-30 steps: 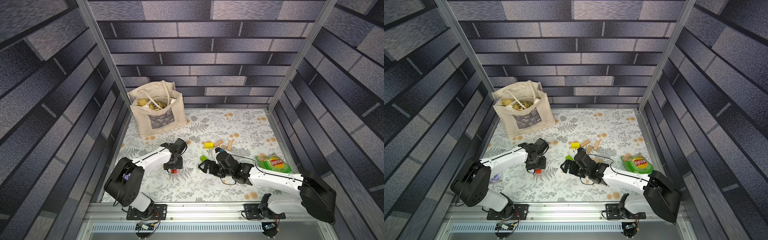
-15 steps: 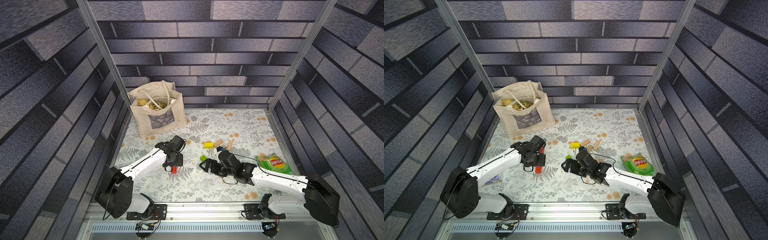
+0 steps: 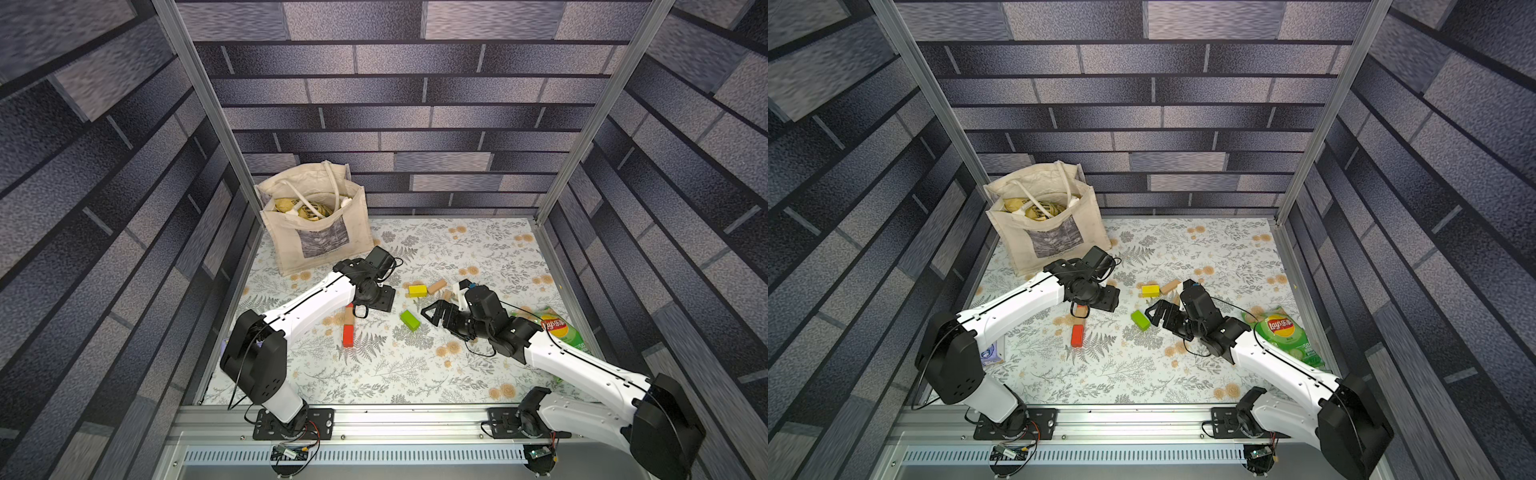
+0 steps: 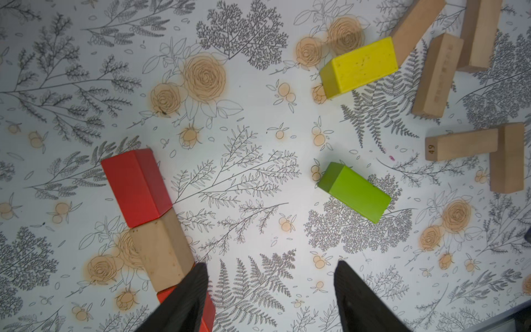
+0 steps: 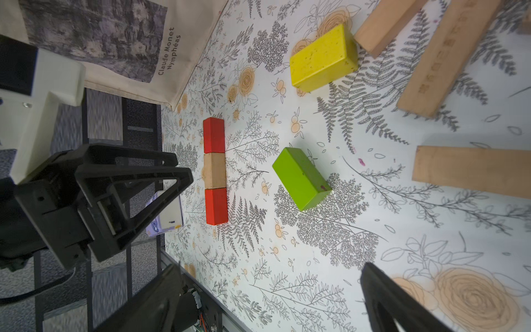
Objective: Assemble the letter k with building blocks
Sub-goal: Pick up the building block from the center of the board.
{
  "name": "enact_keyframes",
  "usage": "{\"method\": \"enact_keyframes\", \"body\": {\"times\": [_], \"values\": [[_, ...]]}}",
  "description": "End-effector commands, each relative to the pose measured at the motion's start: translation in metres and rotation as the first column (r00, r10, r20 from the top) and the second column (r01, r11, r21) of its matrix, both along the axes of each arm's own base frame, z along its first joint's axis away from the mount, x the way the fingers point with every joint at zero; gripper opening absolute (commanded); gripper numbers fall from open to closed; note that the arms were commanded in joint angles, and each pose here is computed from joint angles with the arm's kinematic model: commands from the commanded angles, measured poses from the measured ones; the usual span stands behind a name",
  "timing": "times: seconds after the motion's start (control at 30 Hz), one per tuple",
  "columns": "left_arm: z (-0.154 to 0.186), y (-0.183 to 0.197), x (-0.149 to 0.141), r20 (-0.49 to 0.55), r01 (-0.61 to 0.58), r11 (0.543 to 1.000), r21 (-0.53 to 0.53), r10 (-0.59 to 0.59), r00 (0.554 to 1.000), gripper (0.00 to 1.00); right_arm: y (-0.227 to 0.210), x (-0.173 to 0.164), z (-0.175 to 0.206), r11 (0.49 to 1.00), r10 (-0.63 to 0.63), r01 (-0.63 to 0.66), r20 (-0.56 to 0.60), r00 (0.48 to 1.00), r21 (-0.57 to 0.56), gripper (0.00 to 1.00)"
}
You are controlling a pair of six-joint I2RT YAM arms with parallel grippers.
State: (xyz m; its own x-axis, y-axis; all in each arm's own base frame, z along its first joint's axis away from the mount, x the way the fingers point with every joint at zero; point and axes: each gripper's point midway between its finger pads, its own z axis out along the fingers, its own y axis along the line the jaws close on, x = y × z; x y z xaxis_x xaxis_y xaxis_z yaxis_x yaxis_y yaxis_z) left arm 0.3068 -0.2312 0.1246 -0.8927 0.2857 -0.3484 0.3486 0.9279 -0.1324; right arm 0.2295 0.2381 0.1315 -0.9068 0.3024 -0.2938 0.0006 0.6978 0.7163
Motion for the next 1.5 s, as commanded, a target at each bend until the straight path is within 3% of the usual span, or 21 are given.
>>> {"method": "enact_keyframes", "body": {"times": [0.0,0.3,0.77,1.27,1.47], "values": [[0.002,-0.015,0.014,0.014,0.118,0.993,0.02,-0.118,0.993,0.72,-0.01,-0.006,-0.013,0.998,0.034,-0.036,-0.055,0.998,-0.046,1.0],[0.0,-0.05,0.062,0.025,0.258,0.963,0.072,-0.26,0.965,0.71,-0.039,0.011,-0.006,0.999,-0.022,0.02,-0.055,0.998,-0.045,1.0],[-0.01,-0.087,0.099,0.033,0.364,0.924,0.119,-0.371,0.928,0.7,-0.061,0.024,-0.013,0.999,-0.052,0.051,-0.081,0.995,-0.012,1.0],[-0.043,-0.124,0.072,-0.007,0.481,0.874,0.059,-0.482,0.876,0.7,-0.066,0.026,-0.018,0.998,-0.063,0.064,-0.092,0.994,0.006,1.0],[-0.05,-0.129,0.071,-0.014,0.521,0.848,0.093,-0.522,0.853,0.71,-0.068,0.024,-0.019,0.998,-0.068,0.069,-0.09,0.994,0.01,1.0]]}}
